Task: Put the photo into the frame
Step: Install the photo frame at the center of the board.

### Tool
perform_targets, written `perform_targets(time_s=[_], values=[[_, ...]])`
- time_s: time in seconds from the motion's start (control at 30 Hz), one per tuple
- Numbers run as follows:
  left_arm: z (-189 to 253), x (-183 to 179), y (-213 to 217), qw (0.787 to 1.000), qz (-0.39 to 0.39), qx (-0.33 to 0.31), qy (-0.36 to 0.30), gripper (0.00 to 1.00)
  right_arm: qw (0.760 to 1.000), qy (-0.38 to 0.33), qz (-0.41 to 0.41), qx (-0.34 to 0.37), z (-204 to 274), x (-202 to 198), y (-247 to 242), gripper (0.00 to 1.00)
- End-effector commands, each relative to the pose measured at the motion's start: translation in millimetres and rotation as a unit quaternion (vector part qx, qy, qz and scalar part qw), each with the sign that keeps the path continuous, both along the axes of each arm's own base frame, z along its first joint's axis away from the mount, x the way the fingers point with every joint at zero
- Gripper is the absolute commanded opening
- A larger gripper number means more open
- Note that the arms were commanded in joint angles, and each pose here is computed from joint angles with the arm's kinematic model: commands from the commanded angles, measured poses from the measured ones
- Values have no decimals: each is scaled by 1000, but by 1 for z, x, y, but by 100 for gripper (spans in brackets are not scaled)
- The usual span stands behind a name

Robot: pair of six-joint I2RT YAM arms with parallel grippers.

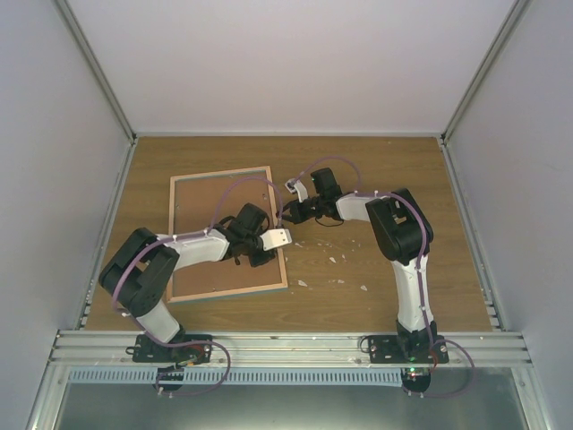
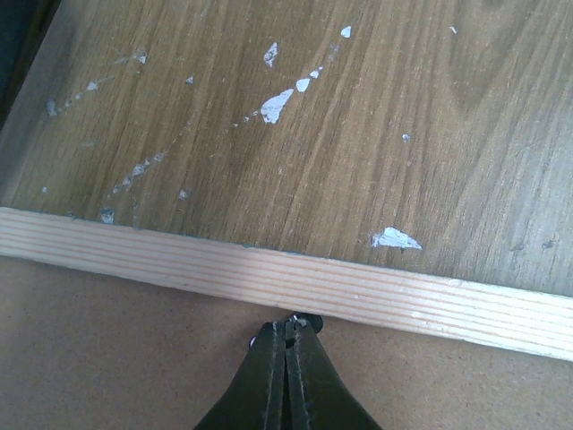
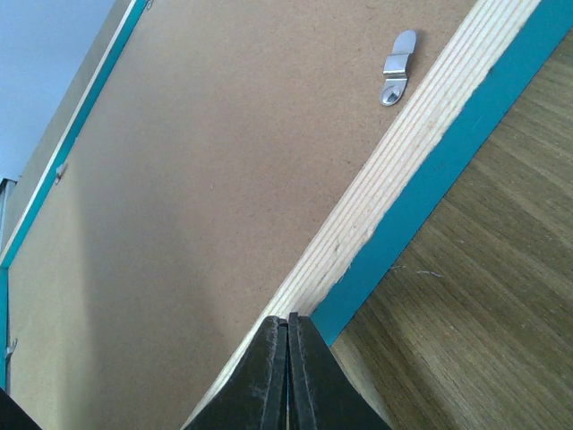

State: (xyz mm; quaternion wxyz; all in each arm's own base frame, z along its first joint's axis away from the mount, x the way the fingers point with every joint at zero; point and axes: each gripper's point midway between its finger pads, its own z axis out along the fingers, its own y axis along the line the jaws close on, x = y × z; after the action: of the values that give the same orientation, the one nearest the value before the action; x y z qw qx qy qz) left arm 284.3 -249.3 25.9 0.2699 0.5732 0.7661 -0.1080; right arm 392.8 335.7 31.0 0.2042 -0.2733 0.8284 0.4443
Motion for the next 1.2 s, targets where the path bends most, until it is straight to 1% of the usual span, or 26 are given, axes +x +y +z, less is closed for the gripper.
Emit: perform_targets(time_s=[0.0,0.1,0.27,0.33,0.5,0.57,0.67,0.8,0.9,1.0,1.07,1.17], values=[[-50,-21,29,996,-2,85,23,0,987,111,-7,-115,-91,-51,-27,4],[-42,-15,21,998,20,58,28,0,987,113,-5,-113,-92,-52,-26,1],[-29,-6,-4,994,73,-10,85,0,987,119,-5,-111,-95,-57,-26,1],[-27,-5,-10,991,88,-22,97,0,986,120,-3,-112,-96,-59,-25,1],[-16,1,-10,993,97,-26,65,0,986,122,4,-113,-98,-66,-19,1],[-14,-2,-15,995,70,-28,61,1,986,123,9,-115,-99,-69,-17,1],[-15,-9,-16,999,6,-22,46,9,986,120,8,-119,-99,-69,-18,1],[-28,-27,-8,996,-81,12,32,9,985,119,5,-123,-99,-69,-19,1],[-40,-31,0,993,-114,35,12,9,985,119,4,-122,-100,-67,-19,1],[-45,-18,-2,994,-100,39,8,7,985,120,5,-122,-100,-68,-19,1],[-40,2,-7,998,-51,29,3,1,985,122,4,-121,-100,-69,-20,1],[-25,26,-10,1000,10,6,-15,0,985,126,3,-118,-100,-71,-20,1]])
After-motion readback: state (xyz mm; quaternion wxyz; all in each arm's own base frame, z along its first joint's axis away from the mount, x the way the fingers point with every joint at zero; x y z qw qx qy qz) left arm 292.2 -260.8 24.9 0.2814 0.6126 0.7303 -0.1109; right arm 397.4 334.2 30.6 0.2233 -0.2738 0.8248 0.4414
